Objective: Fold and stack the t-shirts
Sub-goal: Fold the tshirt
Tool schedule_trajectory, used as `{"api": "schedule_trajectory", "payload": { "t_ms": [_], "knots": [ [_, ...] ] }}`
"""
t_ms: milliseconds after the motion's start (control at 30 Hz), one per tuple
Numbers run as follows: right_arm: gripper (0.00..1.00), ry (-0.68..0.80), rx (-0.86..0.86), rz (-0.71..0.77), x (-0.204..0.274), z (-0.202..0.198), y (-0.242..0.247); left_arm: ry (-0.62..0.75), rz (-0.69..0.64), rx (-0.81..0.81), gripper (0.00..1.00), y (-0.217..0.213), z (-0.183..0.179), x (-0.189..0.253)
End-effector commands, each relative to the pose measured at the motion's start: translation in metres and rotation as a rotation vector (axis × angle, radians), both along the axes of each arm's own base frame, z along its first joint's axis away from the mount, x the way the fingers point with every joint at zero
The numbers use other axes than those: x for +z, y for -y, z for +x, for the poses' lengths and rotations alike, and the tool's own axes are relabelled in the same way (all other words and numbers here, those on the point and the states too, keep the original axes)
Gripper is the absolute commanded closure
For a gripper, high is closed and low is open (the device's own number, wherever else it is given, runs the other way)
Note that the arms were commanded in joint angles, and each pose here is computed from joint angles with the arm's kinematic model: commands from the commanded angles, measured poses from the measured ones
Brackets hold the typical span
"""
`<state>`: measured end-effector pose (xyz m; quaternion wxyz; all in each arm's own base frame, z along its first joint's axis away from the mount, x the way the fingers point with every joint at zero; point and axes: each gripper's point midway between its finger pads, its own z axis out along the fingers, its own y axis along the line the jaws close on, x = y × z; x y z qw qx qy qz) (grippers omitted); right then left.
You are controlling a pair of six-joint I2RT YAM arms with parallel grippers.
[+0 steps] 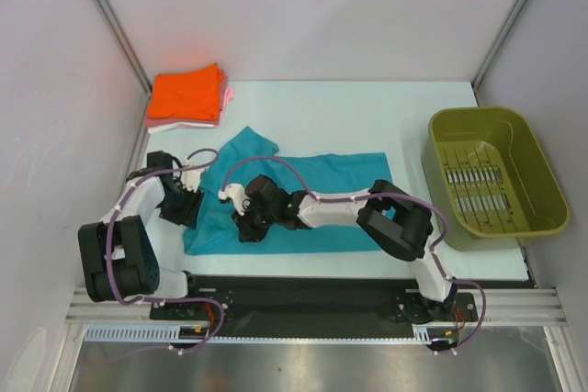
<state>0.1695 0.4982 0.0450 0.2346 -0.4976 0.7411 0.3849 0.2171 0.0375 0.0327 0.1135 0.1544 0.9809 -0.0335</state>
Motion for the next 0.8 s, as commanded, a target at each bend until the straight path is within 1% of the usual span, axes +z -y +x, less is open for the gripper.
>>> {"api": "schedule_trajectory", "payload": {
  "t_ms": [0,33,133,200,233,300,433,633,667,733,767],
  "knots": [
    [0.86,0.118,-0.061,0.013,0.010,0.035,-0.016,0.038,0.034,0.055,0.46,-0.009,0.008,0.002],
    [0.86,0.122,-0.081,0.021,0.013,0.042,-0.019,0.041,0.034,0.058,0.46,-0.010,0.009,0.003],
    [0.85,0.114,-0.171,-0.009,0.003,0.070,-0.015,0.053,0.034,0.054,0.45,-0.010,0.015,0.011],
    [0.85,0.110,-0.259,-0.066,-0.008,0.092,-0.004,0.072,0.003,0.046,0.45,-0.006,0.023,0.021],
    [0.85,0.107,-0.284,-0.072,-0.010,0.099,-0.002,0.069,-0.017,0.033,0.45,-0.002,0.023,0.024],
    [0.85,0.073,-0.347,-0.063,-0.008,0.117,0.003,0.100,-0.073,0.006,0.45,0.008,0.030,0.033],
    [0.85,0.037,-0.436,-0.051,-0.006,0.145,0.006,0.108,-0.114,-0.035,0.45,0.018,0.037,0.036],
    [0.83,0.022,-0.502,-0.029,0.013,0.170,0.015,0.099,-0.148,-0.133,0.45,0.044,0.044,0.030],
    [0.82,0.018,-0.513,-0.014,0.024,0.172,0.017,0.100,-0.152,-0.164,0.45,0.053,0.044,0.029],
    [0.81,-0.019,-0.539,-0.014,0.026,0.172,0.027,0.103,-0.155,-0.194,0.45,0.062,0.047,0.024],
    [0.80,-0.020,-0.548,0.009,0.039,0.174,0.031,0.099,-0.158,-0.219,0.45,0.070,0.050,0.022]
  ]
}}
